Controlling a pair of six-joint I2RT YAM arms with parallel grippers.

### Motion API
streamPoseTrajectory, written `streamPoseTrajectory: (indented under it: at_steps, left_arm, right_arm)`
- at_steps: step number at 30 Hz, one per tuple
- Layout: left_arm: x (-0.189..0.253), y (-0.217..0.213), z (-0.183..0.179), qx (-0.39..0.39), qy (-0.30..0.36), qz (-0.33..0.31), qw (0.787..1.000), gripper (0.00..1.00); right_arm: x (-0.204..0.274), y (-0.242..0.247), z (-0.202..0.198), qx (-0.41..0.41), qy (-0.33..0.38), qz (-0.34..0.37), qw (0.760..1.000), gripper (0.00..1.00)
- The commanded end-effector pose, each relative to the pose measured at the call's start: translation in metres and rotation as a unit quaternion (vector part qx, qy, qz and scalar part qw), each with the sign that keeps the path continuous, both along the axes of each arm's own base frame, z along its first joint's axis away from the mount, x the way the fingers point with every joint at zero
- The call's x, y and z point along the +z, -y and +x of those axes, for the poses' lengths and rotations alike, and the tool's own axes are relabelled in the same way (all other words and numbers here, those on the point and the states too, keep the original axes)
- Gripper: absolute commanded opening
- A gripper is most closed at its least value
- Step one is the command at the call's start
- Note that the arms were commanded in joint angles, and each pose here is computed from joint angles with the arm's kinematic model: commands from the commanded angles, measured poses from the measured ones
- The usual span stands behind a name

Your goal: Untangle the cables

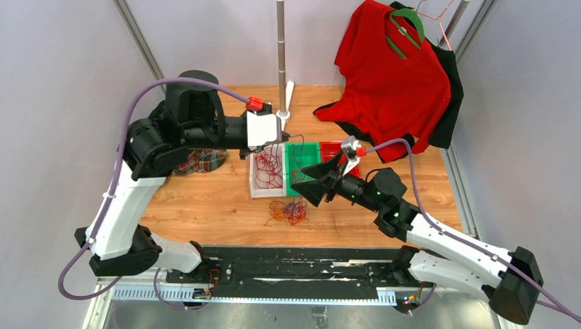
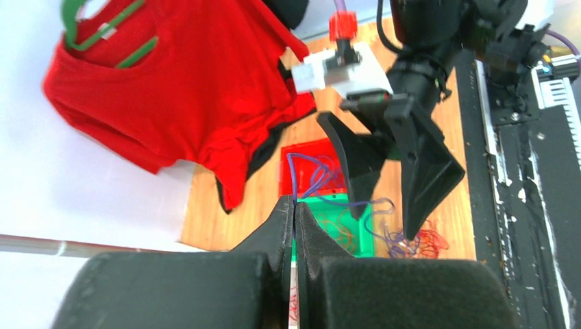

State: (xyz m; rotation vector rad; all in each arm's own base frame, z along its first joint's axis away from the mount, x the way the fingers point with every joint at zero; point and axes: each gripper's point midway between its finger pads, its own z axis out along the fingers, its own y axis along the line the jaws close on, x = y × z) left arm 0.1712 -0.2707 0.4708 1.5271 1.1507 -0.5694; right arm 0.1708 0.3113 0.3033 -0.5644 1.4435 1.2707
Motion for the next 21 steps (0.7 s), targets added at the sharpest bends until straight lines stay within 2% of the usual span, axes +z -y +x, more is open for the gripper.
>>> streamPoseTrajectory:
  at_steps: [1,5,12,21]
  left_arm:
    - [0.03,-0.006,0.002,0.017,0.03,-0.031,0.999,0.0]
    - [0.051,-0.012,-0.001,0.022,0.051,-0.052,0.997,0.0]
    - [0.095,-0.024,-0.004,0.041,0.103,-0.108,0.988,0.0]
    - [0.182,-0.053,-0.002,0.1,0.229,-0.229,0.941,0.0]
  right_arm:
    - [0.014,-0.015,0.003,0.007,0.009,0.017,1.0,0.65]
    - [-0.003,-0.027,0.016,-0.005,-0.018,0.009,1.0,0.6]
    - [-0.037,-0.043,0.019,-0.008,-0.032,-0.025,0.999,0.64]
    - [-0.078,-0.042,0.013,-0.02,-0.046,-0.061,0.997,0.68]
